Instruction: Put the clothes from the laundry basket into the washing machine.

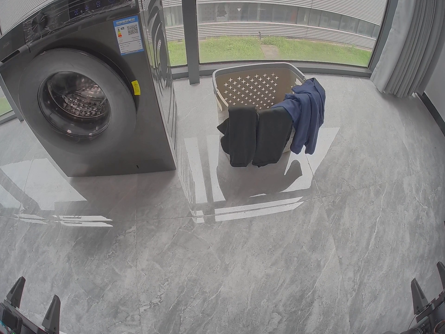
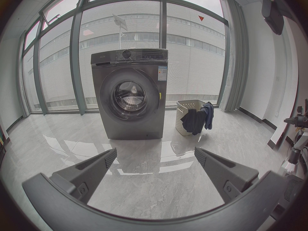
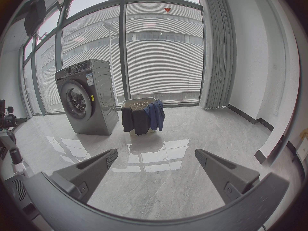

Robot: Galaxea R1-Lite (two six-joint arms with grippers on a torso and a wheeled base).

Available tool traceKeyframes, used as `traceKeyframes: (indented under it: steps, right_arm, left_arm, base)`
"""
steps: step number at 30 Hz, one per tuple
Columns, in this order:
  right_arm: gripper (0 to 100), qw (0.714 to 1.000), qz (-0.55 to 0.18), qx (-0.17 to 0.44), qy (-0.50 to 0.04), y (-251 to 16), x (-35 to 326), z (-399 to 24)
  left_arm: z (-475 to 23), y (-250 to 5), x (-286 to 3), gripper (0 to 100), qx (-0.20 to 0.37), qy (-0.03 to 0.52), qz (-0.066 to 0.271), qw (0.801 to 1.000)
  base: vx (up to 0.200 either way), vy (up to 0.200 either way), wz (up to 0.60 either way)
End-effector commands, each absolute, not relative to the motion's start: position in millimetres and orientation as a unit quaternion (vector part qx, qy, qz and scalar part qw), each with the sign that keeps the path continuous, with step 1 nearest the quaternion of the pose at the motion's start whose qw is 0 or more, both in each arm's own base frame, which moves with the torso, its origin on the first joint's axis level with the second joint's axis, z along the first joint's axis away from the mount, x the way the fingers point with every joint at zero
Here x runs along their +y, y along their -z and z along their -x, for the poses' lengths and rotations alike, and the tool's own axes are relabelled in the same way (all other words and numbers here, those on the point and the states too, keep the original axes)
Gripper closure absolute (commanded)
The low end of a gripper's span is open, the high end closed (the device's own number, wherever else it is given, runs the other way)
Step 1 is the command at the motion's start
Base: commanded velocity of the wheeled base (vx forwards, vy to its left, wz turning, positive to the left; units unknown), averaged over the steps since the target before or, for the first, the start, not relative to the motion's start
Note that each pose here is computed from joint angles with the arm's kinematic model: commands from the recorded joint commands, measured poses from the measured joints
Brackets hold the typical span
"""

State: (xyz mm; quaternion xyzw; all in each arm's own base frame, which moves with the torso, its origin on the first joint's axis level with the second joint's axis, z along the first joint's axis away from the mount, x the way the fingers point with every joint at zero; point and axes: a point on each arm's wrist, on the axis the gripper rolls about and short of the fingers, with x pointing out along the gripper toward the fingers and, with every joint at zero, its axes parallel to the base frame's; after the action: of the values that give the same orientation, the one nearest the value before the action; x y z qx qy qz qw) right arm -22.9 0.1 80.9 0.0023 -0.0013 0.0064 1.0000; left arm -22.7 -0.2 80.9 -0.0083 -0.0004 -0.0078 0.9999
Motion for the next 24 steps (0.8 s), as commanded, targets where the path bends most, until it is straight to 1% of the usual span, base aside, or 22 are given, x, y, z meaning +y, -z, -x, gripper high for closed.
traceKeyframes:
  steps: [1,5,17,24]
  right_arm:
    - [0,1.0,-0.002,-0.001,-0.007,-75.6,0.1,22.8]
    - [0,1.0,-0.002,-0.001,-0.006,-75.6,0.1,22.8]
    - [0,1.0,-0.002,-0.001,-0.007,-75.6,0.1,22.8]
    - [0,1.0,-0.002,-0.001,-0.007,-75.6,0.1,22.8]
  left_arm:
    - [22.6,-75.7,-0.2,0,0.001,0.008,0.008,1.0]
    - [22.6,-75.7,-0.2,0,0.001,0.008,0.008,1.0]
    - [22.6,-75.7,-0.2,0,0.001,0.008,0.01,1.0]
    - [22.6,-75.7,-0.2,0,0.001,0.008,0.011,1.0]
  base:
    - [0.2,0.0,0.0]
    - [0.2,0.0,0.0]
    - [0.0,0.0,0.0]
    - [0.0,-0.2,0.0]
